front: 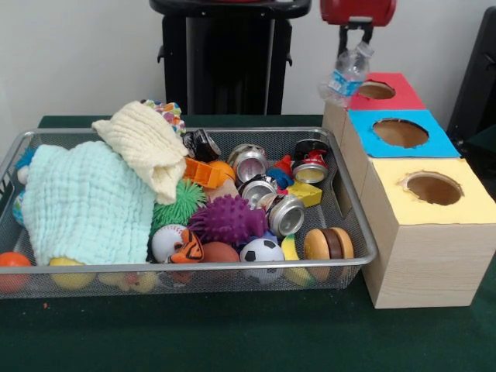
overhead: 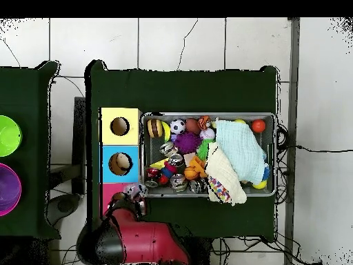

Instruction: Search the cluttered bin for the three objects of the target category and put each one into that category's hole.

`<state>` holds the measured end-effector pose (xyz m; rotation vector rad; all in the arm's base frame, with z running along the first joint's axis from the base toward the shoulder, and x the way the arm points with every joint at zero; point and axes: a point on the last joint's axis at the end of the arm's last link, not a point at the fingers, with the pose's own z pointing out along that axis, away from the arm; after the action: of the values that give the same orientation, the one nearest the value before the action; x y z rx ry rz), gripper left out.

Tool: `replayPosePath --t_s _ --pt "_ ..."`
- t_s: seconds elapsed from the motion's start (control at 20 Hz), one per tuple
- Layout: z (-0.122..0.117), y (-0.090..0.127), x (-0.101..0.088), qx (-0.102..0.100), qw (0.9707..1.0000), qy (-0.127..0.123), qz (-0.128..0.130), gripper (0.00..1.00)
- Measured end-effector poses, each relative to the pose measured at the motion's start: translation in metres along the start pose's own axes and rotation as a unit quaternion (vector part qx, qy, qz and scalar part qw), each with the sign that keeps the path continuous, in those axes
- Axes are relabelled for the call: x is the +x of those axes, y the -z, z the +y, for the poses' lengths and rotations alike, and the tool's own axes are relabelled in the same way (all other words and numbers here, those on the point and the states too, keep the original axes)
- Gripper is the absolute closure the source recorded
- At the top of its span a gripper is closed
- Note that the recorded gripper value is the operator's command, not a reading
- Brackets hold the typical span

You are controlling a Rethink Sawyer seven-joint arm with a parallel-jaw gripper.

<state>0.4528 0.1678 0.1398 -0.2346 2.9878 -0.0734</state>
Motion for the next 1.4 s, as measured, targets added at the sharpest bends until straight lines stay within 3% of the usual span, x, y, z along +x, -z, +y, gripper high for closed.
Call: replayPosePath --t_s 0.3,0.45,0.7,0.85,0.95,1.4 --pt "0.065 0.008 0.009 -0.018 0.9998 0.006 -0.003 1.00" --pt "0.078 0.008 0.010 -0.022 0.9997 -0.002 -0.010 1.00" --pt "0.076 -0.003 0.005 -0.018 0.9989 -0.015 -0.042 1.00" --pt "0.066 -0.007 -0.014 -0.010 0.9948 -0.024 -0.099 1.00" --pt "0.063 -0.009 -0.020 -0.008 0.9930 -0.027 -0.115 1.00" --pt "0.045 -0.033 -0.032 0.003 0.9896 -0.042 -0.137 1.00"
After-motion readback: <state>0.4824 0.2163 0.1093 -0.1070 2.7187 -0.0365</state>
